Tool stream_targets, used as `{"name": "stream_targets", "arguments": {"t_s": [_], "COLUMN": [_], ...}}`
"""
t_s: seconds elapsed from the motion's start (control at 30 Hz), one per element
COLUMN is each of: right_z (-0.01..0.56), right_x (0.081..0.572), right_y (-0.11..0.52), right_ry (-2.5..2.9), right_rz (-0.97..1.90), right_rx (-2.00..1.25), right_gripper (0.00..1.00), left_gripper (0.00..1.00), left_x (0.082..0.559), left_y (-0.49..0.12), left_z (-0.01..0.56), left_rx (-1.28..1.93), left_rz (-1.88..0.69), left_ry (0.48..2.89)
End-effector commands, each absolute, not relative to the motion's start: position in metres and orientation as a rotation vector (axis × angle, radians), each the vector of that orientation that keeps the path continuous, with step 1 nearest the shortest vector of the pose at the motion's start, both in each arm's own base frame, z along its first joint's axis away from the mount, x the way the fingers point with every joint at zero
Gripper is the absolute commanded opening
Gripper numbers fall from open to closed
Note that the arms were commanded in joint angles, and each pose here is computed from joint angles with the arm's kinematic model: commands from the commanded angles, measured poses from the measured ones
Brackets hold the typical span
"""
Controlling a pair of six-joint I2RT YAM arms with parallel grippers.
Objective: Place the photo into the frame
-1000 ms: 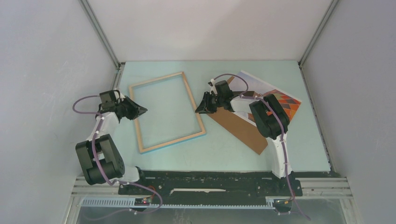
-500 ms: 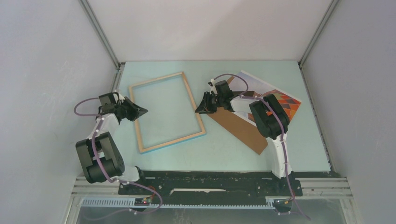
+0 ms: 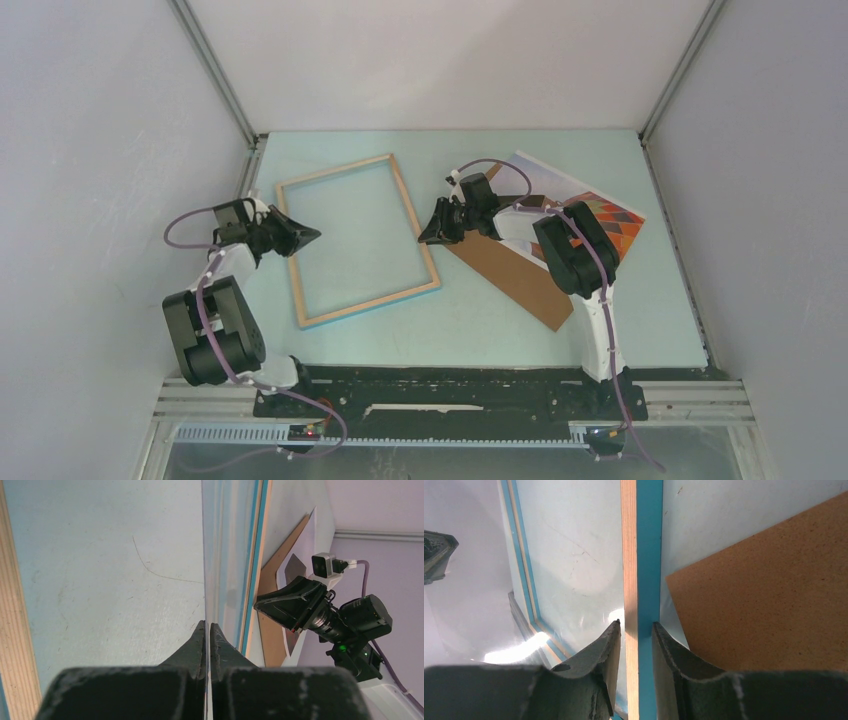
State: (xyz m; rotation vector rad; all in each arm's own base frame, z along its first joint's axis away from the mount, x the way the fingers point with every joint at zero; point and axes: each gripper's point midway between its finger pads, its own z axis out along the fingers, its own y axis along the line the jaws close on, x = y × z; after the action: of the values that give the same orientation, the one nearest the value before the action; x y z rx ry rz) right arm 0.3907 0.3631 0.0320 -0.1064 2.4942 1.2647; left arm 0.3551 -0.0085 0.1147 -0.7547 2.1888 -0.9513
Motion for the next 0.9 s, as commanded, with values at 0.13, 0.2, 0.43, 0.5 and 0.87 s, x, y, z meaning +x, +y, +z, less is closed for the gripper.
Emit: {"name": "stream_targets", "arguments": {"t_s": [0.13, 0.2, 0.43, 0.5, 0.87], "right_z": [0.038, 0.039, 0.038, 0.038, 0.038], "right_x": [0.390, 0.390, 0.391, 0.391, 0.390], "right_y": [0.371, 0.371, 0.371, 0.371, 0.371], "right_ry": [2.471, 2.471, 2.473, 2.473, 2.474], "right_rz": [1.307, 1.307, 1.304, 1.305, 1.306], "right_rx": [-0.139, -0.138, -0.139, -0.138, -0.141], "right_gripper": [0.36, 0.36, 0.36, 0.36, 0.36], "left_gripper": [0.00, 0.00, 0.19, 0.23, 0.00], "left_x": [0.362, 0.363, 0.363, 0.361, 0.359], "left_y": [-0.016, -0.017, -0.019, -0.019, -0.019], "left_z": [0.119, 0.120, 0.123, 0.125, 0.139], "left_rx": [-0.752, -0.748, -0.773, -0.769, -0.725], "left_rz": [-1.033, -1.035, -1.052, -1.043, -1.026], "left_ry": [2.171, 2.169, 2.167, 2.166, 2.165]}}
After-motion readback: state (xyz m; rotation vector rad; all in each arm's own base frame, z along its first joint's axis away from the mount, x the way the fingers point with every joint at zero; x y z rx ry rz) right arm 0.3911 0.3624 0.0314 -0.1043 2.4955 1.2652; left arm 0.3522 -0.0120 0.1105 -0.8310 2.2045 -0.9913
